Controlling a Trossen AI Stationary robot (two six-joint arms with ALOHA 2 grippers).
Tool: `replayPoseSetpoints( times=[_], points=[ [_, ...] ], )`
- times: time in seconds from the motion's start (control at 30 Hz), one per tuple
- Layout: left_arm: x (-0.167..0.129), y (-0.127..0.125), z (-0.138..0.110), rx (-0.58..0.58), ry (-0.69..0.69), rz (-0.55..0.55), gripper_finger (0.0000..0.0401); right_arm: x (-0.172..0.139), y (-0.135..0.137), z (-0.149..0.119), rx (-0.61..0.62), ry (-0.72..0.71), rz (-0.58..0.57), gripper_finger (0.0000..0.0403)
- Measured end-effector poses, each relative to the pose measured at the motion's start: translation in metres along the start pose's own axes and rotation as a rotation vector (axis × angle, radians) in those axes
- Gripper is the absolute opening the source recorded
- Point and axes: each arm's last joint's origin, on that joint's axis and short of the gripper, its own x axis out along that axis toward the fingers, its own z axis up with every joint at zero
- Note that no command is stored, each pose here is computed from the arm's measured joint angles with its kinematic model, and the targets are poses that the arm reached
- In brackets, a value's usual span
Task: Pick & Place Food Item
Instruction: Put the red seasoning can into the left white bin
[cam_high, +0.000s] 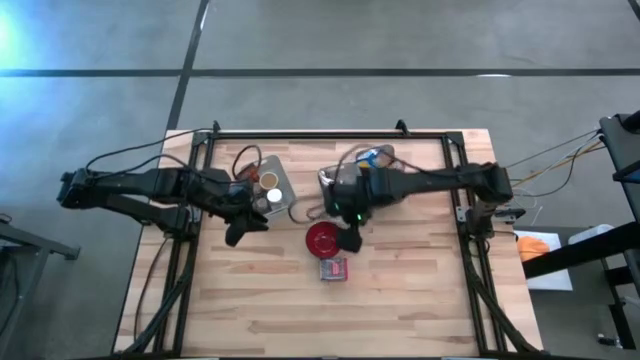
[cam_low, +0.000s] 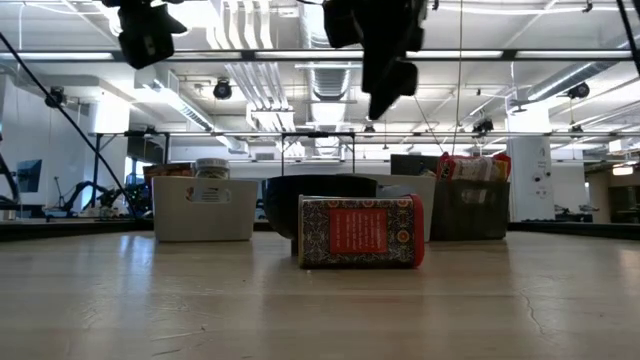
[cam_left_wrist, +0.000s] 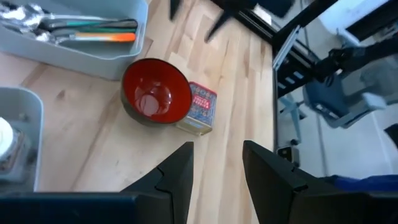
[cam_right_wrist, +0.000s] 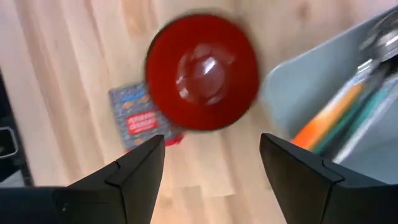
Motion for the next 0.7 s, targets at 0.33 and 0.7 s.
replayPoseSetpoints(
  times=[0.33, 0.7],
  points=[
    [0.007, -0.004, -0.011, 0.142, -0.005, 0.074, 0.0143, 0.048, 0.027, -0.049, 0.119, 0.013, -0.117, 0.0262],
    [0.036, -0.001, -0.031, 0.179, 0.131, 0.103, 0.0143, 0.075, 0.039, -0.065, 0.073, -0.05, -0.062, 0.0262]
  ],
)
